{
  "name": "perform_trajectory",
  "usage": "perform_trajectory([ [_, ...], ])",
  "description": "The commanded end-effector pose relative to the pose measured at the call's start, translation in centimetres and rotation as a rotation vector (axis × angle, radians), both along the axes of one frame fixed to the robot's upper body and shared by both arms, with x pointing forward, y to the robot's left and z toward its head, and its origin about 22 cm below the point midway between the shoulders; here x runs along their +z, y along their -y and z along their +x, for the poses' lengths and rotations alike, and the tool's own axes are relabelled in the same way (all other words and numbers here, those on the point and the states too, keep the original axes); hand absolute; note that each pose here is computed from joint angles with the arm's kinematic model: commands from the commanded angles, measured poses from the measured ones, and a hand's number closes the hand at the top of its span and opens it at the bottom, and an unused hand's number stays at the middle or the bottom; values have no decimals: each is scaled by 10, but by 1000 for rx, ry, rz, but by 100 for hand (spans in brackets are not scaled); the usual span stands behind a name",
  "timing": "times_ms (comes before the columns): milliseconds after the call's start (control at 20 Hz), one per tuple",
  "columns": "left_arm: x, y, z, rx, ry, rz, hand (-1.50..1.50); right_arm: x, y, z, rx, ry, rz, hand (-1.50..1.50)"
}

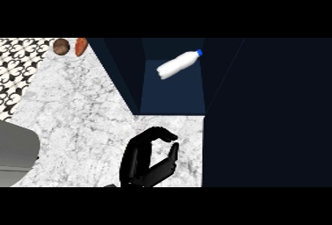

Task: Pick up the bottled water, place it into the cabinet and close the cabinet

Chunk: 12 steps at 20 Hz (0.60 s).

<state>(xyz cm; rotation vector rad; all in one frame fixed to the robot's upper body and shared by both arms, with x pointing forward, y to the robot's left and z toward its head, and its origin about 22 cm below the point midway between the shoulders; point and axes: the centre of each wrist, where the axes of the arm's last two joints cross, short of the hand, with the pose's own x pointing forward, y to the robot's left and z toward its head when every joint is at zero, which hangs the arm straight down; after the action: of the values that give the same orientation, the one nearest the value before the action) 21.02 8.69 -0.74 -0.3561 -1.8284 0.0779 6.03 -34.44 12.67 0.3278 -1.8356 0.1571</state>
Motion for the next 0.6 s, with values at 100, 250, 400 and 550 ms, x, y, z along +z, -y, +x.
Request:
perform_trajectory([
  [100, 8, -40, -38, -21, 14, 23, 150, 29, -28, -9, 122, 6, -108, 150],
  [250, 1, -76, -43, -1, -11, 65, 150, 30, -33, -13, 158, 5, -128, 150],
  [400, 10, -96, -36, 33, 7, 86, 150, 33, -33, -9, 331, -37, -195, 150],
  [550, 22, -113, -52, 15, 19, 89, 150, 45, -41, -9, 374, -13, -207, 150],
])
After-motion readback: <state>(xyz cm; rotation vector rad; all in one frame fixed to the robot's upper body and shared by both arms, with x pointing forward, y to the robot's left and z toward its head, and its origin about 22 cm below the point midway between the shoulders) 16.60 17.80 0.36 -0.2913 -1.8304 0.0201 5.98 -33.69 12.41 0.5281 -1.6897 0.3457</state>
